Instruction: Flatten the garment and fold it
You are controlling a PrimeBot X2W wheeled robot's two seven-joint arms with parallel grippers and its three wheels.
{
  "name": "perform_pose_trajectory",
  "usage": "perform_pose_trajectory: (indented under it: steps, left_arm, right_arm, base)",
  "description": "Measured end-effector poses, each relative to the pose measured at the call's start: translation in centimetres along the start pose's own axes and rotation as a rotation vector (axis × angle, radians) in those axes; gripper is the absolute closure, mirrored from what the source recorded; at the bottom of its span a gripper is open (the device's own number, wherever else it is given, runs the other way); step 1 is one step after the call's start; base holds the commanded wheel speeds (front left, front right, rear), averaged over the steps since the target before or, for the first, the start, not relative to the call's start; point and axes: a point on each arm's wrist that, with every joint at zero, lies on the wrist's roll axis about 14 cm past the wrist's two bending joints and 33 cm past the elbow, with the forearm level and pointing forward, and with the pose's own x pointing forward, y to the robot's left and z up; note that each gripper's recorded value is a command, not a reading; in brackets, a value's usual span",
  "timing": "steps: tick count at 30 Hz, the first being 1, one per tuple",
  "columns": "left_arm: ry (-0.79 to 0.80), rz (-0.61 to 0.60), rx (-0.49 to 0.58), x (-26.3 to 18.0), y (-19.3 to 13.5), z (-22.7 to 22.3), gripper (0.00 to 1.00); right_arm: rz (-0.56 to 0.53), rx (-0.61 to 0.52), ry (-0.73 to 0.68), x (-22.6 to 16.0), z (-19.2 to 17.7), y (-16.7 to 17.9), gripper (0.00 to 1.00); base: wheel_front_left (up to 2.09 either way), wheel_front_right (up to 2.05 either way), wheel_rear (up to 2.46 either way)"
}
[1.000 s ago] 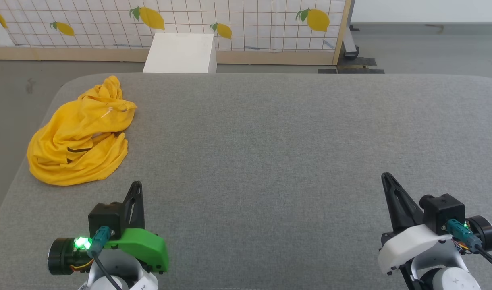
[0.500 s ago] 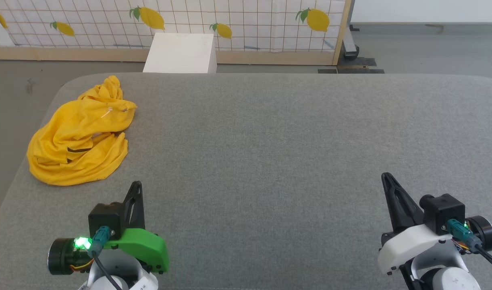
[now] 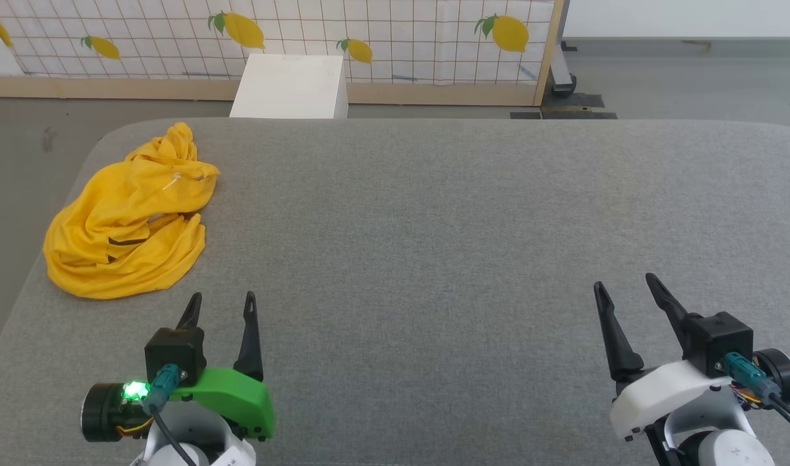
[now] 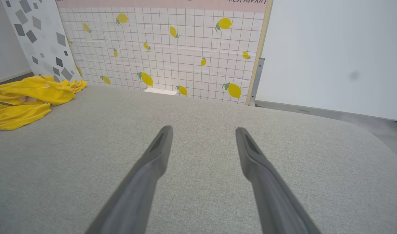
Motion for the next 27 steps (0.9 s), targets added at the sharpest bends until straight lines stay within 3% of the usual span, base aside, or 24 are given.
perform_pose_trajectory:
  steps: [14,27]
  left_arm:
    - [-0.018,-0.003,-0.015,-0.2,-0.1,0.0,0.00]
    - [-0.037,0.067,-0.027,-1.6,2.0,0.1,0.00]
  right_arm:
    - [-0.023,0.039,-0.010,-0.5,-0.4,-0.7,0.00]
    - [0.023,0.064,-0.009,0.1,-0.9,0.8,0.00]
  base:
    - [0.00,0.00,0.00]
    - [0.00,0.00,0.00]
